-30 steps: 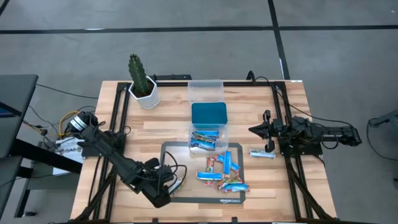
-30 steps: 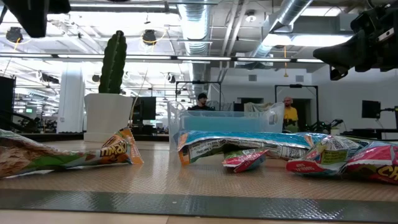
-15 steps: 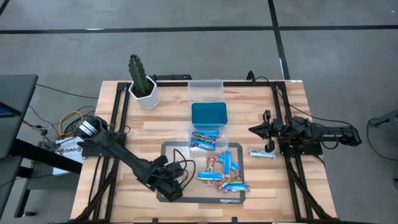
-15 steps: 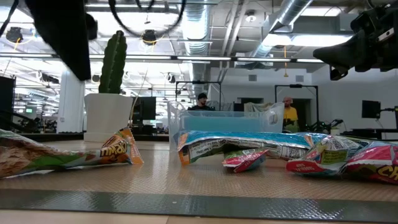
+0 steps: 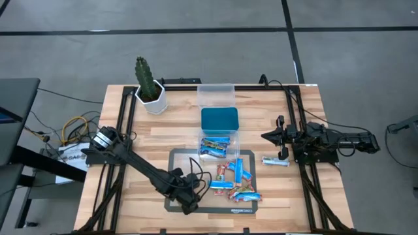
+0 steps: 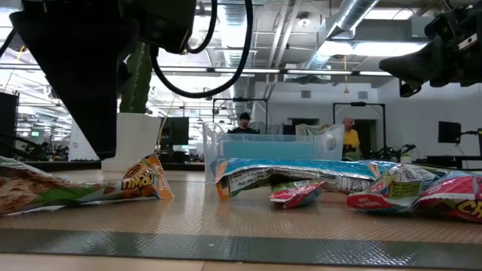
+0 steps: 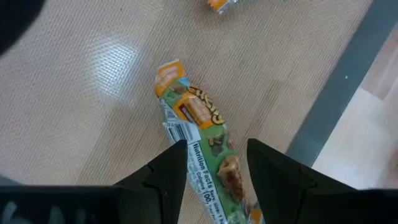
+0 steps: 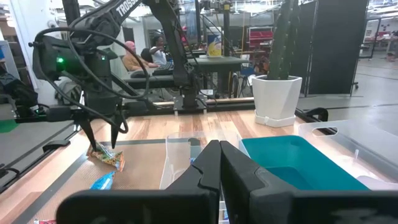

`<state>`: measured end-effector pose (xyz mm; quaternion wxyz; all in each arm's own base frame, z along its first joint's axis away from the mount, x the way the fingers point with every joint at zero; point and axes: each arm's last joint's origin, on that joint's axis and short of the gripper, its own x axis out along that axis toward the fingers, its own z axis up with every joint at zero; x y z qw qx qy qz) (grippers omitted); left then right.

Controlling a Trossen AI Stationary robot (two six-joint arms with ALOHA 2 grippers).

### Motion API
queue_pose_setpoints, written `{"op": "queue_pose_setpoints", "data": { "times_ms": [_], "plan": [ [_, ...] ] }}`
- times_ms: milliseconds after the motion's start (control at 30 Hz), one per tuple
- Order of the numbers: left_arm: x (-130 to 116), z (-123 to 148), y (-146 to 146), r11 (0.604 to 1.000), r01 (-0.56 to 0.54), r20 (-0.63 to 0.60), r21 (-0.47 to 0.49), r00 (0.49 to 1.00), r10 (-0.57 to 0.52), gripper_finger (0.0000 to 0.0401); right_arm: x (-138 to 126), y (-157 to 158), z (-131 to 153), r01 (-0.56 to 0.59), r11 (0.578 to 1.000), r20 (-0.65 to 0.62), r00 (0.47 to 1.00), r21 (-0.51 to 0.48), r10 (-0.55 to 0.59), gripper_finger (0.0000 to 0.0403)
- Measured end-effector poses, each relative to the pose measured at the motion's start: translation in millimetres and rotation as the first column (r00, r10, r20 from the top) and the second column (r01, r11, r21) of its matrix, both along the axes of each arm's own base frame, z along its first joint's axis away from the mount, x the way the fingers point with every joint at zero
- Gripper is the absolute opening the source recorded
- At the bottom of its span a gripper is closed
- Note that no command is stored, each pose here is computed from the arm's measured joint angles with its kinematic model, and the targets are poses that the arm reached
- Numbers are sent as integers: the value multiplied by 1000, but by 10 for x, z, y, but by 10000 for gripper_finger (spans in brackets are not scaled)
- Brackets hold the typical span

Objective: Pick and place Granola Bars by type
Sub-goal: Put the yellow granola bar into the top transparent bin

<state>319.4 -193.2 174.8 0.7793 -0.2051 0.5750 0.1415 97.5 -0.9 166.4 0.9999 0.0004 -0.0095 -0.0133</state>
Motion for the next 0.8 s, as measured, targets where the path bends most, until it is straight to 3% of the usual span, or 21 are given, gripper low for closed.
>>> {"op": "queue_pose_setpoints", "data": {
  "times_ms": [600, 800],
  "plan": [
    [42, -239, -5, 1000, -5, -81, -5, 997, 5, 213, 0, 0, -1, 0, 1000, 0, 1000, 0, 0, 0],
    [66, -285, -19, 1000, 18, -74, 0, 997, -18, 207, 0, 0, -1, 0, 1000, 0, 1000, 0, 0, 0]
  ]
}}
